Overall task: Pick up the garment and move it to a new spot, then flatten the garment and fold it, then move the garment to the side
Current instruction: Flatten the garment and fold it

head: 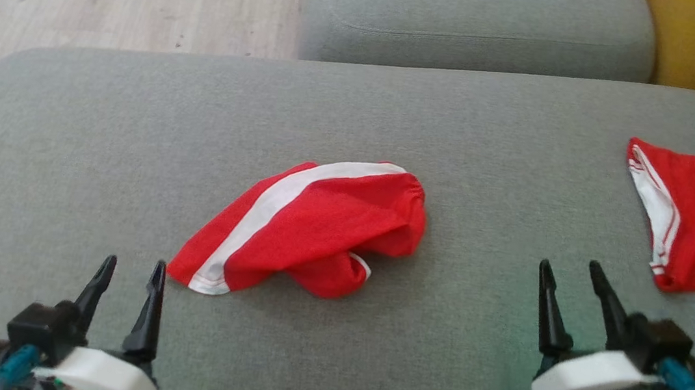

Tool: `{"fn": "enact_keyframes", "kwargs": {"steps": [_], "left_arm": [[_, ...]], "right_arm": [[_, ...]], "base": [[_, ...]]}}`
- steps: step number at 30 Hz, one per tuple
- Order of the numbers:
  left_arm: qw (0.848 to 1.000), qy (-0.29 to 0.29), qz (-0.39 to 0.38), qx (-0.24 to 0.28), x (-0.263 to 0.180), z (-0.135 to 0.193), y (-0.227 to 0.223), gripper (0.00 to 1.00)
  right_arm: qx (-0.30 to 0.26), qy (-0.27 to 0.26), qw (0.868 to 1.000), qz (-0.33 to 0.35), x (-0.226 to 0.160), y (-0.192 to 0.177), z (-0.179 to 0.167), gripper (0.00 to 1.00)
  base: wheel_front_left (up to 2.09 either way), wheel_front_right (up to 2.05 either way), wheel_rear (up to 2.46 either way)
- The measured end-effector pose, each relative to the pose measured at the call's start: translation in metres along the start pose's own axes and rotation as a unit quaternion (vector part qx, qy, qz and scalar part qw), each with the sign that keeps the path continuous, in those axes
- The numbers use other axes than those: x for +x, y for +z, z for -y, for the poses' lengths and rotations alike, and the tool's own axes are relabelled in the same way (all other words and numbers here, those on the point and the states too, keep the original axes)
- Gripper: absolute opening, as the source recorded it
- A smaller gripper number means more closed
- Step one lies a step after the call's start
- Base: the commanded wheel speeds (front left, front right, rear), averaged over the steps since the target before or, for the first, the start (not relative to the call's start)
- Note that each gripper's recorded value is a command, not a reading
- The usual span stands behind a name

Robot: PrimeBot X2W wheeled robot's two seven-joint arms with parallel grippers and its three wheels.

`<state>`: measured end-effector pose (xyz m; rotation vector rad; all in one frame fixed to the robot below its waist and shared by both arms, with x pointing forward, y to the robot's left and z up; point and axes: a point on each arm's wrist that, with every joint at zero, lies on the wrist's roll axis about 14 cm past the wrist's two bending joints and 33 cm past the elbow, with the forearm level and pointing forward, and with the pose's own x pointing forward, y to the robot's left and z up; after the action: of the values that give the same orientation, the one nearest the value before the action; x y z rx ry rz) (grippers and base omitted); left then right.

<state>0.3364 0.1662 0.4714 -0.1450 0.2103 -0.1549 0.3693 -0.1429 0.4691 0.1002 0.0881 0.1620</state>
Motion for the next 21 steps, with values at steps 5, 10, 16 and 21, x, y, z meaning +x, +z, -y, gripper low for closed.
{"fn": "enact_keyframes", "kwargs": {"steps": [5,10,16,21], "left_arm": [[0.998,0.027,0.037,-0.037,-0.001,0.006,0.009,1.0],[0.998,0.039,0.033,-0.047,-0.003,0.008,0.001,1.0],[0.996,0.065,0.028,-0.048,-0.002,-0.005,-0.006,1.0],[0.995,0.083,0.026,-0.049,0.001,-0.015,-0.009,1.0]], "right_arm": [[-0.033,0.02,0.999,0.006,0.036,0.027,-0.01,1.0],[-0.058,0.042,0.997,-0.012,0.082,0.048,-0.024,1.0],[-0.07,0.054,0.991,-0.097,0.12,0.026,-0.027,1.0],[-0.073,0.073,0.981,-0.162,0.146,0.001,-0.036,1.0]], "base": [[0.0,0.0,0.0],[0.0,0.0,0.0],[0.0,0.0,0.0],[0.0,0.0,0.0]]}}
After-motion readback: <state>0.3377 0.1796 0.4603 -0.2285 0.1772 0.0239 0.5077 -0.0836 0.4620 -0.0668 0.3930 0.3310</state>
